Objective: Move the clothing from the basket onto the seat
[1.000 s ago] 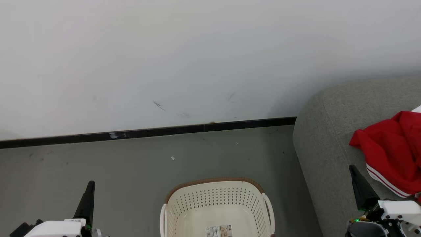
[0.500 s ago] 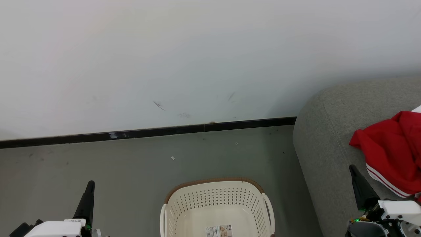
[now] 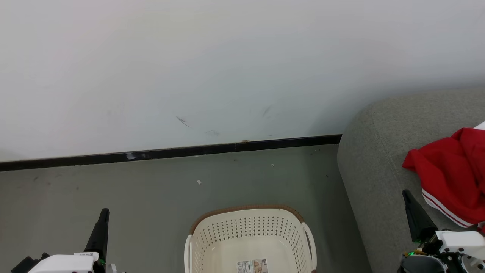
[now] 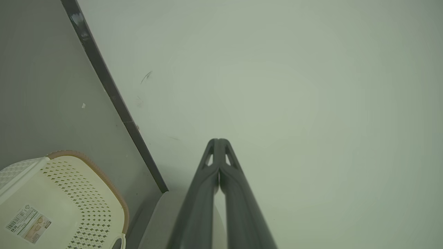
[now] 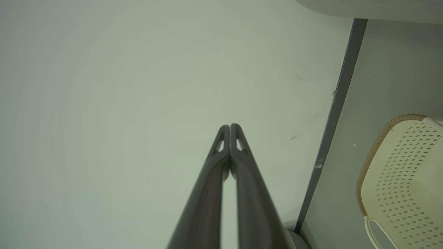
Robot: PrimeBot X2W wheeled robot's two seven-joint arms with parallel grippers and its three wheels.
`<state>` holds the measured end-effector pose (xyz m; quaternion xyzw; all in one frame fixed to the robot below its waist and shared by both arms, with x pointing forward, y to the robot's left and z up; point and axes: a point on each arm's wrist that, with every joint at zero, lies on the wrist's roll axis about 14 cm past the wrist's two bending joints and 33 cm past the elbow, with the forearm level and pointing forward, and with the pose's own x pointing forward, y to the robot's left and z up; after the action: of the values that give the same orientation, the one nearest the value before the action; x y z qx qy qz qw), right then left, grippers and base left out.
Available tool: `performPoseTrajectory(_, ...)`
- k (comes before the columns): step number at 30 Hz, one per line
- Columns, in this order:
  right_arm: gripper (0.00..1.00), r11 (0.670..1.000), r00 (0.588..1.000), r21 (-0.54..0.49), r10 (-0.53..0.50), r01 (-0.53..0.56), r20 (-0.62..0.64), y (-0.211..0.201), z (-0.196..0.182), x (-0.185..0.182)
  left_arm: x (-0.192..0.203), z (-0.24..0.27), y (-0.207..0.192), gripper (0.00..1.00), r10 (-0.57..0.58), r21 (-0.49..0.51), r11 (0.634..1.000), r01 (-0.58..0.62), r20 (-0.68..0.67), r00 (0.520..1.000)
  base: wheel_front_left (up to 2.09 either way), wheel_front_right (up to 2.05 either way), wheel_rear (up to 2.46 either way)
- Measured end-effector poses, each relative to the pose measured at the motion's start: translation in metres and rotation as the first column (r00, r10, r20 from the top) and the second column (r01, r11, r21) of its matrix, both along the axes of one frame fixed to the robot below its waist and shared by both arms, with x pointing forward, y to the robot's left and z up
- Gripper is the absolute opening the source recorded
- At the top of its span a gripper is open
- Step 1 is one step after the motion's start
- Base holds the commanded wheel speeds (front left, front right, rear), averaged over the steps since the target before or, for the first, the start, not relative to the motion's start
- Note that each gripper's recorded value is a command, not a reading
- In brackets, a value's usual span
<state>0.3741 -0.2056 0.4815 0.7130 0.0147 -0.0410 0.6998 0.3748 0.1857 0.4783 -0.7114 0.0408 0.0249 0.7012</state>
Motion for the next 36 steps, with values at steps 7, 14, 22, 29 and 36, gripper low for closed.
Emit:
performPoseTrajectory(7,0.00,1.000,1.000,0.000,0.000,0.000,0.000,-0.0002,-0.0001,0.0000,0.0000,-0.0002,0.0001,0.00,0.000,0.000,1.000,0.000,-0.001,1.000,0.00,0.00,0.00)
performPoseTrajectory(14,0.00,1.000,1.000,0.000,-0.001,0.001,0.000,-0.0002,0.0000,0.0000,-0.0001,-0.0004,0.0002,0.00,0.001,-0.001,1.000,-0.001,-0.001,1.000,0.00,0.00,0.00)
performPoseTrajectory(22,0.00,1.000,1.000,0.001,0.002,-0.002,0.000,0.0001,0.0000,0.0000,0.0000,-0.0005,0.0002,0.00,0.001,-0.001,1.000,-0.001,-0.002,1.000,0.00,0.00,0.00)
performPoseTrajectory(29,0.00,1.000,1.000,0.001,0.001,-0.001,0.000,0.0001,0.0000,0.0000,0.0004,0.0000,-0.0004,0.00,-0.003,-0.001,1.000,0.003,0.000,1.000,0.00,0.00,0.00)
performPoseTrajectory(36,0.00,1.000,1.000,0.002,0.007,-0.007,0.000,0.0009,-0.0001,0.0000,0.0004,0.0000,-0.0003,0.00,-0.003,-0.001,1.000,0.003,0.000,1.000,0.00,0.00,0.00)
